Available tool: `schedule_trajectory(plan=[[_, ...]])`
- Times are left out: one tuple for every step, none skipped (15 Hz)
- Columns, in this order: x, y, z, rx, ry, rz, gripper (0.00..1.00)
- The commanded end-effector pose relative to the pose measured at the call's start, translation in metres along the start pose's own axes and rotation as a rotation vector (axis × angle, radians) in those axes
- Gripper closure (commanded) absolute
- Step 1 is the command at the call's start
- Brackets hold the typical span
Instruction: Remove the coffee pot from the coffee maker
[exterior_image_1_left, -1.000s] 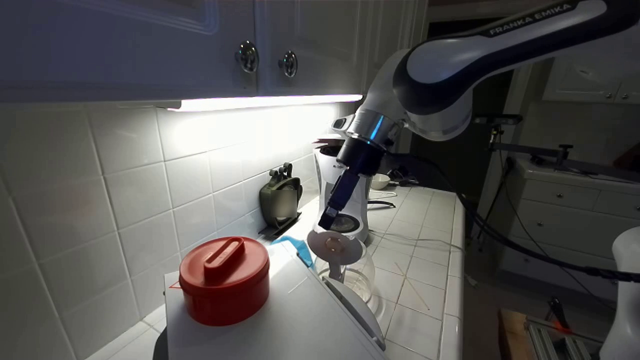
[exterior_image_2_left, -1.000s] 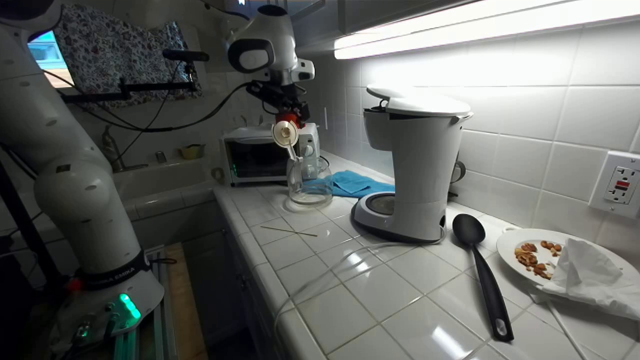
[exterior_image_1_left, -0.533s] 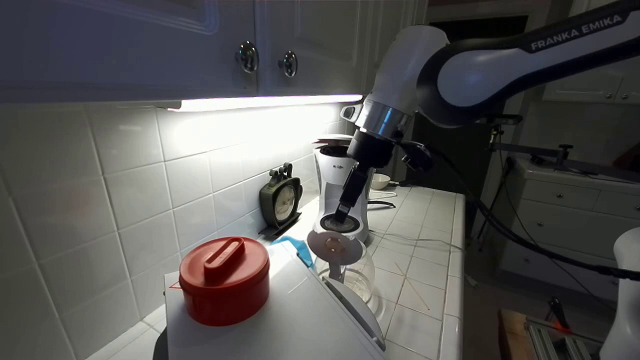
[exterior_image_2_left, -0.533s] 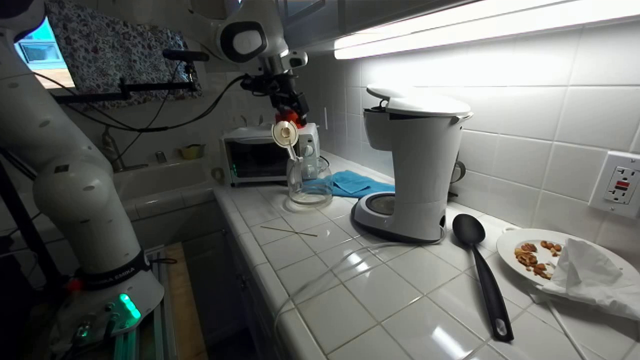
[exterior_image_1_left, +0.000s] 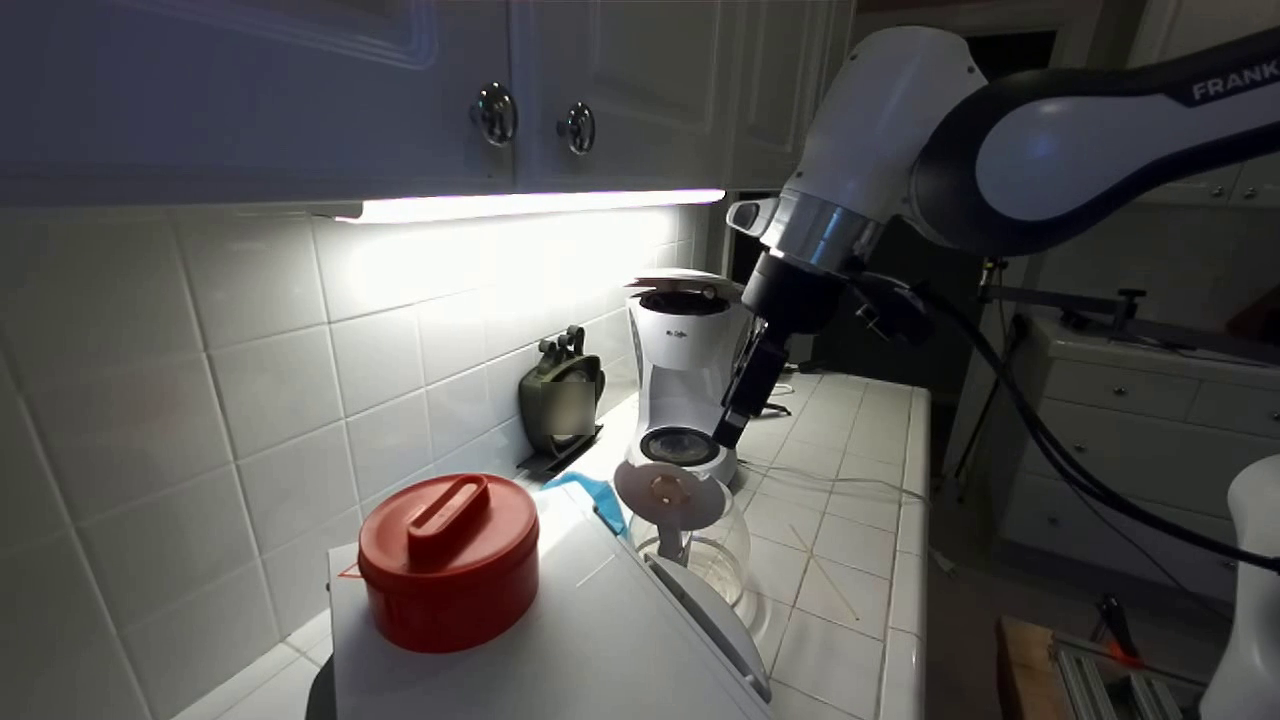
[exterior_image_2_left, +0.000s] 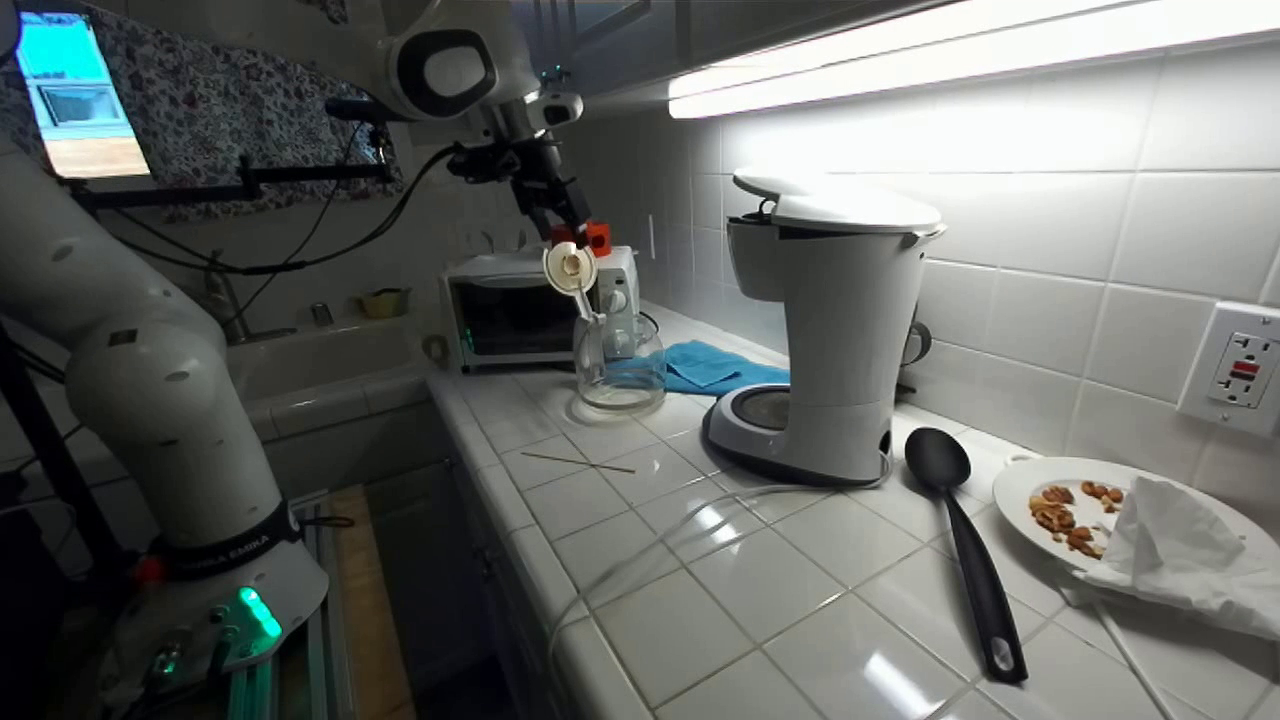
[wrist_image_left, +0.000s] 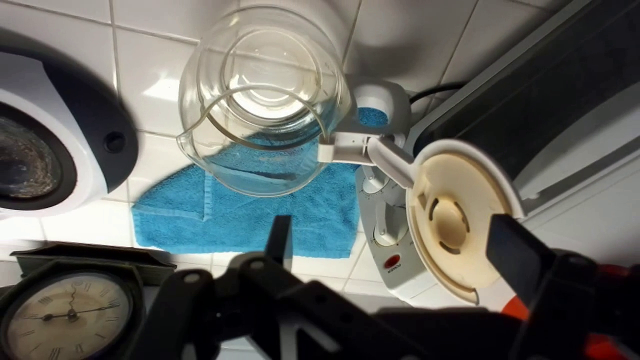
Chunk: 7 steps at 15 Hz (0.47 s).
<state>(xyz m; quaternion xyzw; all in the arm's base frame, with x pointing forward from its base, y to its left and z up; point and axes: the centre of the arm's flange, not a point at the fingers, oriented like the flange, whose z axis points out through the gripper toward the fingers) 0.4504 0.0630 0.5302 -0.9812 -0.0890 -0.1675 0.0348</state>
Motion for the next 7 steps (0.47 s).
schedule_trajectory(plan=[[-0.031, -0.001, -0.018, -0.037, 0.05, 0.038, 0.0], [-0.035, 0.0, -0.02, -0.04, 0.062, 0.048, 0.0], [-0.037, 0.002, -0.022, -0.04, 0.075, 0.059, 0.0], [-0.04, 0.003, -0.023, -0.041, 0.084, 0.064, 0.0], [-0.042, 0.004, -0.024, -0.042, 0.09, 0.068, 0.0], [-0.044, 0.004, -0.023, -0.038, 0.092, 0.071, 0.0], [-0.046, 0.005, -0.023, -0.043, 0.094, 0.075, 0.0]])
